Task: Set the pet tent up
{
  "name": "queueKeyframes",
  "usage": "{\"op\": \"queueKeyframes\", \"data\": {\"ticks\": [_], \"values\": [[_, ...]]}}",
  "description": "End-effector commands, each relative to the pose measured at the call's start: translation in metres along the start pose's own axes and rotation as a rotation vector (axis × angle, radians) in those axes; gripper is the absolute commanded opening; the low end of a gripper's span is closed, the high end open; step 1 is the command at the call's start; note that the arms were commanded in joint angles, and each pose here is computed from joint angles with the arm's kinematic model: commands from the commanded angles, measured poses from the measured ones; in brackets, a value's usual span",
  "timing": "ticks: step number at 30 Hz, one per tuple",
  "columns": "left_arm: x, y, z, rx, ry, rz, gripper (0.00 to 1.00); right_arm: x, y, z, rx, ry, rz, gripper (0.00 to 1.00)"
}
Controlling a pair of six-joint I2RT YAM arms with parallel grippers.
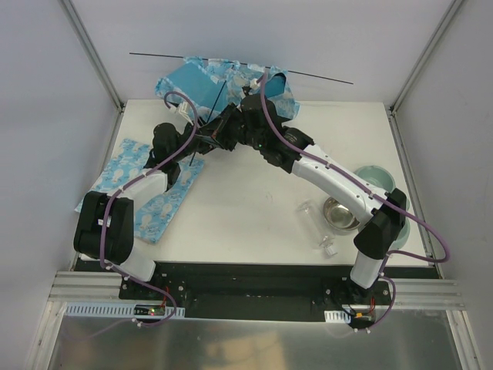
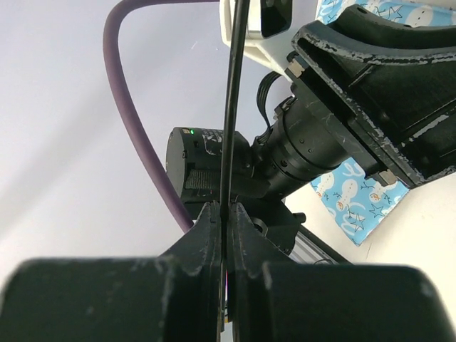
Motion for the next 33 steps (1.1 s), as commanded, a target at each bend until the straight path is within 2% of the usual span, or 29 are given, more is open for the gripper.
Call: {"op": "queueKeyframes", "data": {"ticks": [1, 6, 9, 20, 25, 30, 33], "values": [[0.019, 0.007, -0.021, -0.063, 0.018, -0.053, 0.48, 0.028, 0.009, -0.001, -0.001, -0.027, -0.13, 0.0], [0.019, 0.006, -0.022, -0.056, 0.025, -0.064, 0.58, 0.029, 0.009, 0.0, 0.01, -0.03, -0.136, 0.0], [0.018, 0.008, -0.021, -0.057, 0.031, -0.05, 0.56, 0.028, 0.009, 0.001, 0.013, -0.027, -0.127, 0.0], [0.025, 0.012, -0.025, -0.064, 0.054, -0.048, 0.27, 0.023, 0.003, -0.002, 0.011, -0.023, -0.106, 0.0], [0.024, 0.012, -0.027, -0.082, 0.073, -0.008, 0.01, 0.023, -0.001, -0.01, -0.012, -0.034, -0.122, 0.0], [0.022, 0.007, -0.031, -0.093, 0.088, 0.014, 0.0, 0.023, -0.007, -0.014, -0.003, -0.066, -0.139, 0.0], [0.02, 0.001, -0.035, -0.098, 0.092, 0.047, 0.0, 0.033, -0.01, -0.018, 0.004, -0.094, -0.208, 0.0]]}}
Point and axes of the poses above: each gripper's point midway between its finger pads, its own y axis out along the fingers, its own z axis along the line the jaws close on, x = y × z, the point moved 7 cm from there along -y, back along the fingers, and after that the axes turned 5 degrees about y, right-handed, at the moved point
